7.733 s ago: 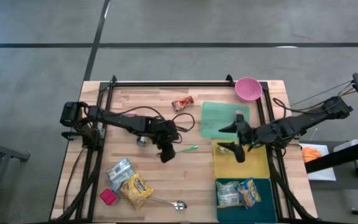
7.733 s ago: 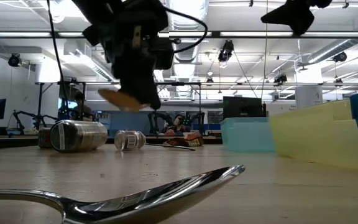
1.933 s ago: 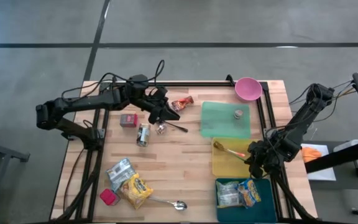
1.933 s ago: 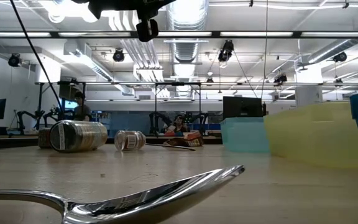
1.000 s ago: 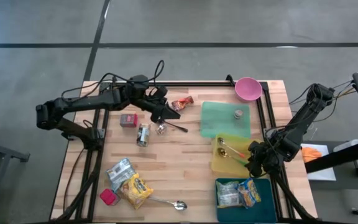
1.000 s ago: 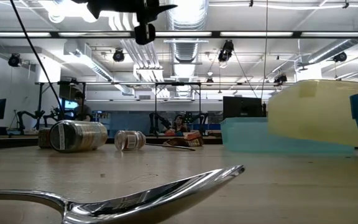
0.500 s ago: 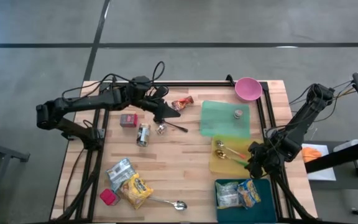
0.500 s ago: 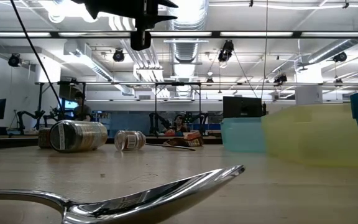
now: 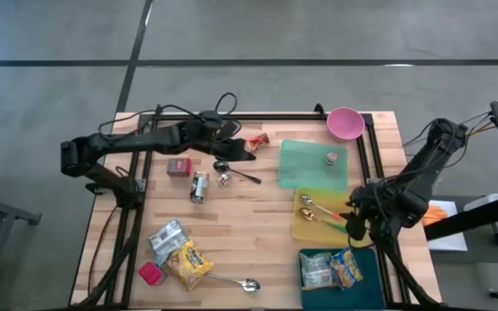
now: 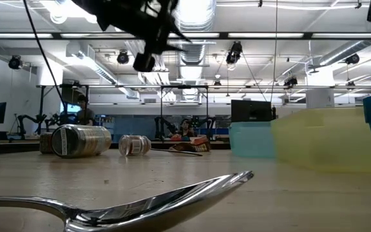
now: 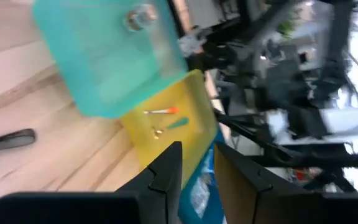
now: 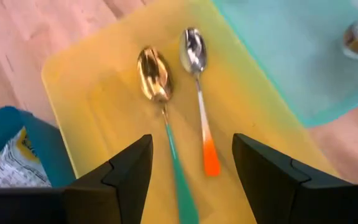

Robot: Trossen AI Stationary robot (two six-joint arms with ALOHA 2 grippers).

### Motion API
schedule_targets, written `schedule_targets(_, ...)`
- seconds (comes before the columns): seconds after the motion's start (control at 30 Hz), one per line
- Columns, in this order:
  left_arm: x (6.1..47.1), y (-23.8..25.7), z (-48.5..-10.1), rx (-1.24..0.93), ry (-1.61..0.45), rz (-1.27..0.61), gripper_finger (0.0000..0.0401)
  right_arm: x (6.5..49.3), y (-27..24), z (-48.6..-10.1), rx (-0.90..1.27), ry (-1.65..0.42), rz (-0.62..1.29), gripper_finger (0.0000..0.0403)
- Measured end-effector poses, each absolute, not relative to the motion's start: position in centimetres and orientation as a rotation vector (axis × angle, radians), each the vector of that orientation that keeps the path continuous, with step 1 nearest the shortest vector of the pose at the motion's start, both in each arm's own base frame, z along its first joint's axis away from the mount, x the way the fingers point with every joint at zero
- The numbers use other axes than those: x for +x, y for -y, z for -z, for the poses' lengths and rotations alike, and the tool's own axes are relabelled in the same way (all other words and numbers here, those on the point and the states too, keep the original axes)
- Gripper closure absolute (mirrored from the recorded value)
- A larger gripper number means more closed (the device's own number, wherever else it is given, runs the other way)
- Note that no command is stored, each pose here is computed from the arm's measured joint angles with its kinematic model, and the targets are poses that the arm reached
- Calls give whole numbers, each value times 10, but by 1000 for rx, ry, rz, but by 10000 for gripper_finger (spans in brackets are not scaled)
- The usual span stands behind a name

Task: Pick & Place Food Item
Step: Put the orange seasoning pack into the green bin

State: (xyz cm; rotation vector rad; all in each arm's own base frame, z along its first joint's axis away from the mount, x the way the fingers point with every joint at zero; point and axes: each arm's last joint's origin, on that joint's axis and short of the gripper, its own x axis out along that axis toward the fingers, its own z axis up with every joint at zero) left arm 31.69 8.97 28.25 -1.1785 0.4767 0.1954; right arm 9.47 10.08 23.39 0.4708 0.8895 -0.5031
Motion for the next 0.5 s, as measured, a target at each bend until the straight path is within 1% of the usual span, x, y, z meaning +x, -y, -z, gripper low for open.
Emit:
schedule_targets(0.13,326,-102,-258,-1221,-511,-312,303,98,-104,-248,450,-856,521,186)
schedule_targets(0.3,329,-127,-235,-1290,-473,-513,303,105,-109,-262,458,-774,524,186)
schedule_targets(0.5,330,-145,-217,-1371,-450,-630,303,112,-116,-277,405,-709,532,186)
